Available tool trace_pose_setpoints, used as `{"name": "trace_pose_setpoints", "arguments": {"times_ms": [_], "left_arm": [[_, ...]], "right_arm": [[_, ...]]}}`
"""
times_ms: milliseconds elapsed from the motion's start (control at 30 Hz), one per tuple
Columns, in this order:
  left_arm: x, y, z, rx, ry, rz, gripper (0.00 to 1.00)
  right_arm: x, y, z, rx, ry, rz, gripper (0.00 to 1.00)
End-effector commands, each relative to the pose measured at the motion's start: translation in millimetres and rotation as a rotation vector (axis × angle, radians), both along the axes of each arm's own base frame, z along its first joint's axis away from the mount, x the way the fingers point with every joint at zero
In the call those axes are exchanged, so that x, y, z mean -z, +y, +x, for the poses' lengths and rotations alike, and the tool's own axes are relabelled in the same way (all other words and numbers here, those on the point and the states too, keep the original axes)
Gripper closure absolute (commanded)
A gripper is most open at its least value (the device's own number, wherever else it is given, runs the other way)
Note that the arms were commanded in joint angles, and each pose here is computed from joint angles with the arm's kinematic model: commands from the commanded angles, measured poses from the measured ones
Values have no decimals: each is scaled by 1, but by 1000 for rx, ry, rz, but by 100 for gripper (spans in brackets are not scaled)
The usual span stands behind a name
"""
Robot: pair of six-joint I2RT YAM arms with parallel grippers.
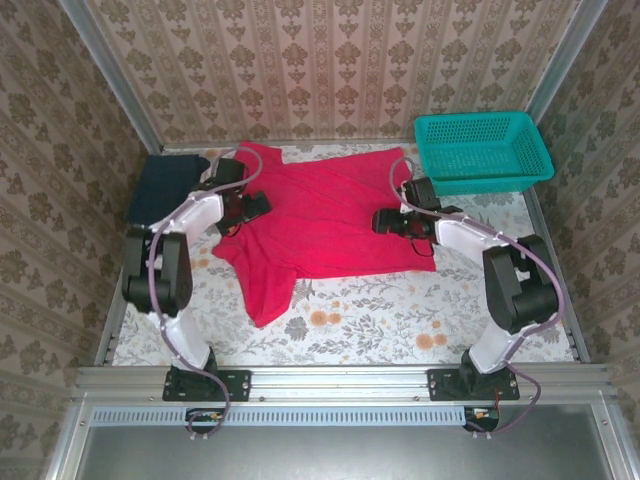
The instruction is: Fold and stack the t-shirts
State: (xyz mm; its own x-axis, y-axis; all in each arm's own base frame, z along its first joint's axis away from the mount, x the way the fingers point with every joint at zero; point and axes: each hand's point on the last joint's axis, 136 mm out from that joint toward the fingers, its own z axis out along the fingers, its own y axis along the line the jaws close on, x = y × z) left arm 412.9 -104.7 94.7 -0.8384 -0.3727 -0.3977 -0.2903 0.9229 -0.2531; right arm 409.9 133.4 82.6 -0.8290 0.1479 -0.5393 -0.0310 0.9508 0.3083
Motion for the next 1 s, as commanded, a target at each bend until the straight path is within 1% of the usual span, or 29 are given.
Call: {"name": "trace_pose_setpoints", "arguments": {"times_ms": [0,100,233,300,367,467,633,833,967], "left_arm": [[-12,11,-41,-28,-7,135,0],[-3,14,-69,-45,21,158,0],[18,11,-86,-22,79,156,1],[27,19,-97,-46,136,200,1],[36,25,-105,-55,161,219,2],[47,33,-110,-89,184,217,8],[52,55,-126,-163,218,238,16],[59,75,-158,-256,239,199,23],[57,83,-181,-334,213,147,23]], "right_arm": [[-7,4,-12,-20,-6,15,13],[-9,4,-14,-22,-8,22,13],[-12,4,-17,-30,-7,22,13],[-13,3,-19,-36,-5,15,13],[-16,1,-20,-30,-13,8,13],[-20,-4,-21,-7,-36,3,13],[-24,-8,-24,7,-45,-7,12],[-28,-12,-27,16,-52,-16,12],[-27,-12,-30,13,-50,-17,12]]}}
